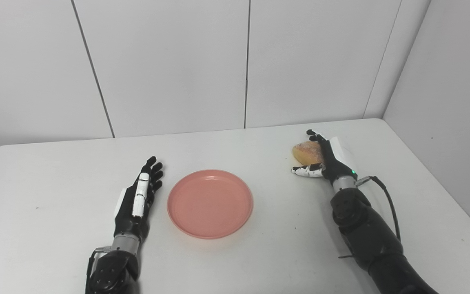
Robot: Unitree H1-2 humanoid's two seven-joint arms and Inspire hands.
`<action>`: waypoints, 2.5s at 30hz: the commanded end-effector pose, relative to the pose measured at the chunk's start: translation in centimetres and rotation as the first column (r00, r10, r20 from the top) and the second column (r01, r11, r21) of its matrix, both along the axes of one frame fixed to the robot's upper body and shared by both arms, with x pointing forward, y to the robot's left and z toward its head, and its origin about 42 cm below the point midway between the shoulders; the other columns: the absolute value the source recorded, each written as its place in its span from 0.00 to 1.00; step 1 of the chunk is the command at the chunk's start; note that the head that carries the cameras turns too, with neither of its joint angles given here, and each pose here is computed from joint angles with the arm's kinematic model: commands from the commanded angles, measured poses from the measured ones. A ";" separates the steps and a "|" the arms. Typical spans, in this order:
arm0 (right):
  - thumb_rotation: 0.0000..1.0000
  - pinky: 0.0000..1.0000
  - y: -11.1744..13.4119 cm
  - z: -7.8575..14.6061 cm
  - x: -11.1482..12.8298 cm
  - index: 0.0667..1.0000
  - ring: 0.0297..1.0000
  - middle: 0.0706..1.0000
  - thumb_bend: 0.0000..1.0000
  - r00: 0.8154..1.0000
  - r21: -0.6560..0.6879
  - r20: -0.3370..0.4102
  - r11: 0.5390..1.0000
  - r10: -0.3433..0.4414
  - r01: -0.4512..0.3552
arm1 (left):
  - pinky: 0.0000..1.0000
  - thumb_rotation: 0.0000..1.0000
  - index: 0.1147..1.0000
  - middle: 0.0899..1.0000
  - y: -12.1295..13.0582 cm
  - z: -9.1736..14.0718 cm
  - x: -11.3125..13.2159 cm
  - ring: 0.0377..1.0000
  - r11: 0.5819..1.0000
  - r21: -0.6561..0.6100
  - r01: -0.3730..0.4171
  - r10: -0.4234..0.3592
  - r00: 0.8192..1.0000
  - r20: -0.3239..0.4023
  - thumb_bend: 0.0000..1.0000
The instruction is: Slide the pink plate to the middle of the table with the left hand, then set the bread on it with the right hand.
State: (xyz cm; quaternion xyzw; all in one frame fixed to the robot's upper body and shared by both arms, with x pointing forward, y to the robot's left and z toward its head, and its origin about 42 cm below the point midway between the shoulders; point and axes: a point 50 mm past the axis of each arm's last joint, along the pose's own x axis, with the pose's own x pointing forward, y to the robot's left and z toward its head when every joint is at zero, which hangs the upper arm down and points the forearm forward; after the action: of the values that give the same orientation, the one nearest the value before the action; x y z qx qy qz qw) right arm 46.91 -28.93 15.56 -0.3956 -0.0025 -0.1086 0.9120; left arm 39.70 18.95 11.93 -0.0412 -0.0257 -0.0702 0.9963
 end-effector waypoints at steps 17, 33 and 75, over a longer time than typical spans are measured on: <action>0.00 0.41 0.0 2.2 0.7 0.64 0.49 0.45 0.54 0.976 -0.002 0.214 0.999 -0.034 0.035 | 0.98 1.00 0.93 0.94 -0.6 1.0 0.8 0.96 0.999 -0.028 0.021 -0.020 0.999 0.039 0.46; 0.00 0.44 2.7 5.7 -1.0 0.59 0.49 0.45 0.54 0.898 0.097 0.421 0.978 0.127 -0.184 | 0.99 1.00 0.92 0.94 -3.4 1.1 0.8 0.96 1.000 -0.017 0.012 -0.012 0.999 0.039 0.48; 0.00 0.31 20.4 1.4 -4.4 0.47 0.37 0.43 0.52 0.726 -0.099 0.255 0.764 0.639 -0.638 | 0.94 1.00 0.91 0.93 -4.3 1.6 0.6 0.95 1.000 0.024 0.005 -0.007 0.998 0.062 0.54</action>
State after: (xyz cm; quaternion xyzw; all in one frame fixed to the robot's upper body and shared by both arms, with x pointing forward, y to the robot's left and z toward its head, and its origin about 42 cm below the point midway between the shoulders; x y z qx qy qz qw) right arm 41.38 -9.25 14.11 -0.3595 -0.2018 0.1661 0.8958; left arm 39.74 15.55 11.89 -0.0271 -0.0279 -0.0636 0.9972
